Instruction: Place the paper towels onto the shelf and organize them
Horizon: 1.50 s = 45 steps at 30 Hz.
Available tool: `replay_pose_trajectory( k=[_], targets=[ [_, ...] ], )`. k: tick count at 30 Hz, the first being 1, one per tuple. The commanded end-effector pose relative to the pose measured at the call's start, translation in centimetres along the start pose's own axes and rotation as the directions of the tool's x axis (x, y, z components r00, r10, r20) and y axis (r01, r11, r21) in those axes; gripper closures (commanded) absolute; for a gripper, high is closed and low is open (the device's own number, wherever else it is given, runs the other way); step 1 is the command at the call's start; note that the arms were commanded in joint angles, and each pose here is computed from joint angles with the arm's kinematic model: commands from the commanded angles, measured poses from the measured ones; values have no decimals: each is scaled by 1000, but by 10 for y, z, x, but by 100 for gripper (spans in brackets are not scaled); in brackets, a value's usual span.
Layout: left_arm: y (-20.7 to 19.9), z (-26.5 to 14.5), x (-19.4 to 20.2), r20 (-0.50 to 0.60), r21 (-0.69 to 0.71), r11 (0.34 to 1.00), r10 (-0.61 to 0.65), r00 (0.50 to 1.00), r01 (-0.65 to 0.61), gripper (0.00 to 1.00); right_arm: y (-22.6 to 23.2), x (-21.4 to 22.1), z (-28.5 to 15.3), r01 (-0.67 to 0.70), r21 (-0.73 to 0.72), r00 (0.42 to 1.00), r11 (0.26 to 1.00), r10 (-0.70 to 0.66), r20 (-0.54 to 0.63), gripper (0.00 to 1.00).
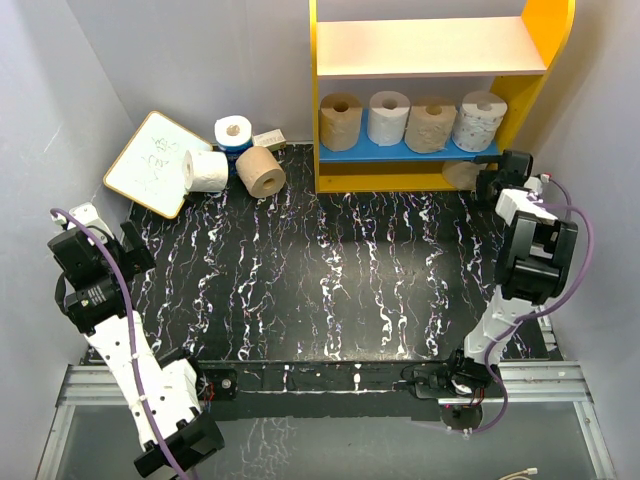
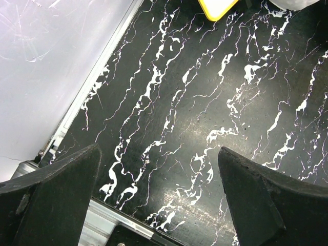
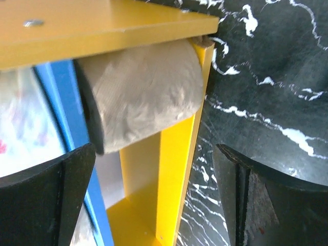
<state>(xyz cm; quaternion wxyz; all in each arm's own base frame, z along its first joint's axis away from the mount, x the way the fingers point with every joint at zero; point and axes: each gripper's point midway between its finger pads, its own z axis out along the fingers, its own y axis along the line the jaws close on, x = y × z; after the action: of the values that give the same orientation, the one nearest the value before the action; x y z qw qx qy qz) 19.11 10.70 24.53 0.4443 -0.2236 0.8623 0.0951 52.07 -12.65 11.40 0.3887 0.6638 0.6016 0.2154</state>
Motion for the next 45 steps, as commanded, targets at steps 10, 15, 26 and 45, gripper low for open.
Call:
replay_pose_trajectory(
  k=[10,15,26,45],
  targets=[
    [-19,2,3,-36,125,992,30,999,-26,3,24,9,-142,457,-230,885,859,-465,23,2],
    [-57,-10,2,-113,381,921,128,985,-76,7,24,51,-201,755,-526,517,391,-849,112,1],
    [-84,33,-64,-130,249,861,483,866,-443,7,-27,90,-191,720,-653,228,236,-969,-100,1],
    [-139,74,-57,-68,406,859,369,927,-312,6,-34,213,-225,685,-521,-458,-509,-857,234,2]
  ],
)
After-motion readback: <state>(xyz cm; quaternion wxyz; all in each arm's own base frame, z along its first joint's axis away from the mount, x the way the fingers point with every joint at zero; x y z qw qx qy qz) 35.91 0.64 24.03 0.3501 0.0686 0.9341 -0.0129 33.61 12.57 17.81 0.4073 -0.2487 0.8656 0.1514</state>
